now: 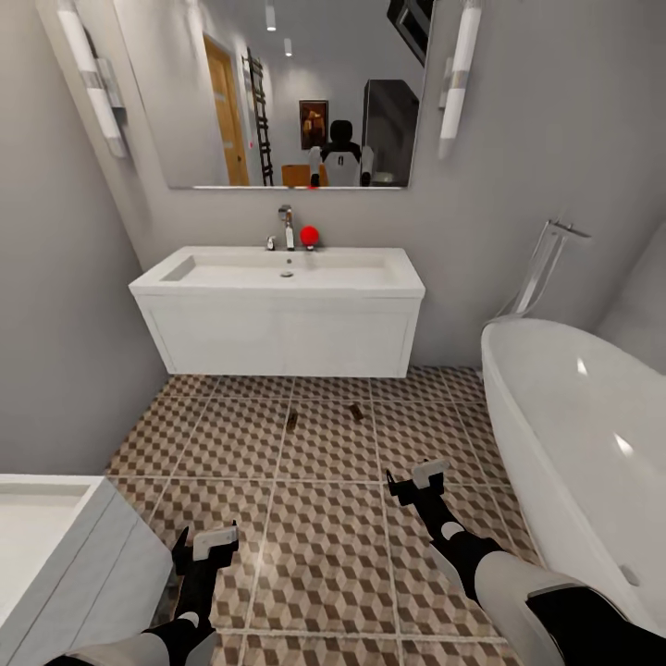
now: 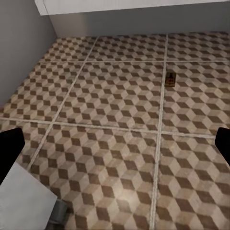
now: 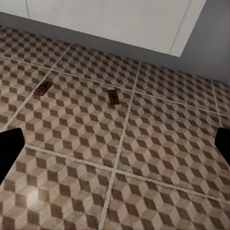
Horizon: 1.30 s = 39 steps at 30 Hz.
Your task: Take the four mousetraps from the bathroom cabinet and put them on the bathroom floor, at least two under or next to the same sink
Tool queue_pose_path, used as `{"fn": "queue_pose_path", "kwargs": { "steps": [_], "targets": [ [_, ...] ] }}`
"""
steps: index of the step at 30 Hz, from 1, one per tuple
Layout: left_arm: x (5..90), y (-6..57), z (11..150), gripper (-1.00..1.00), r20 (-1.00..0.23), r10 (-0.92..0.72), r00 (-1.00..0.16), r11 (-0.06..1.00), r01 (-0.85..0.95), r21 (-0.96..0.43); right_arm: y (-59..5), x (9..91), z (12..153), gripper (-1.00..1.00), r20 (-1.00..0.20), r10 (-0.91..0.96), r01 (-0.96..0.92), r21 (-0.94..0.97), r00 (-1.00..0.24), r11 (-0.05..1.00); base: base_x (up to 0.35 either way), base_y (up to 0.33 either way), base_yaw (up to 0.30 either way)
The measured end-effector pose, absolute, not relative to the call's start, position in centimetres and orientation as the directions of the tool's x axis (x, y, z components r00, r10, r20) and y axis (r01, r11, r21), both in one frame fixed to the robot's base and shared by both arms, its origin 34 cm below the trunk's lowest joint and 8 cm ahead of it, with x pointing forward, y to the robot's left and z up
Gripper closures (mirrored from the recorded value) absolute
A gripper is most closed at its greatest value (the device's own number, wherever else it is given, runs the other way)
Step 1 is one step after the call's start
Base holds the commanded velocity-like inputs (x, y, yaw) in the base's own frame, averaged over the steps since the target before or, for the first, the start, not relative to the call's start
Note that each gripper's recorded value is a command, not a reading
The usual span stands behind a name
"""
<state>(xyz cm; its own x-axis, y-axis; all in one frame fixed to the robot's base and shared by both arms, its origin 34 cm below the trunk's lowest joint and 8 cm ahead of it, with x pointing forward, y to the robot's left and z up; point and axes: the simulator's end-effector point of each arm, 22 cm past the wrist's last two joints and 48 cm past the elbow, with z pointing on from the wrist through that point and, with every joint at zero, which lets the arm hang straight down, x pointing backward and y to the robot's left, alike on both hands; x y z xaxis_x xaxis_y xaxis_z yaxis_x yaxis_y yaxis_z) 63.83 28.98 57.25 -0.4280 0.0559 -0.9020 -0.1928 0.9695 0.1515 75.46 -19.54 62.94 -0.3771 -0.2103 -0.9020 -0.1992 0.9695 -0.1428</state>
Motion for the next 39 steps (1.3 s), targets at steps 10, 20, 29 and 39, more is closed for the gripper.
{"fn": "queue_pose_path", "kwargs": {
  "steps": [10,20,29,39],
  "targets": [
    [63.8,28.9,58.8,-1.0,-0.898,0.057,-0.436,0.97,-0.189,0.153,-19.5,75.5,64.7,-1.0,-0.902,-0.21,-0.199,-0.143,-0.378,0.97,0.0,0.0,0.0],
    [64.0,27.7,60.2,-1.0,-0.897,0.056,-0.439,0.982,-0.139,0.13,-19.5,75.6,66.3,-1.0,-0.902,-0.21,-0.199,-0.143,-0.378,0.969,0.0,0.0,0.0],
    [64.0,27.6,61.6,-1.0,-0.896,0.056,-0.44,0.983,-0.133,0.127,-19.5,75.6,67.8,-1.0,-0.901,-0.21,-0.199,-0.143,-0.379,0.969,0.0,0.0,0.0],
    [64.0,27.7,63.2,-1.0,-0.896,0.056,-0.44,0.983,-0.133,0.127,-19.5,75.6,69.3,-1.0,-0.901,-0.21,-0.199,-0.143,-0.379,0.97,0.0,0.0,0.0]
  ]
}}
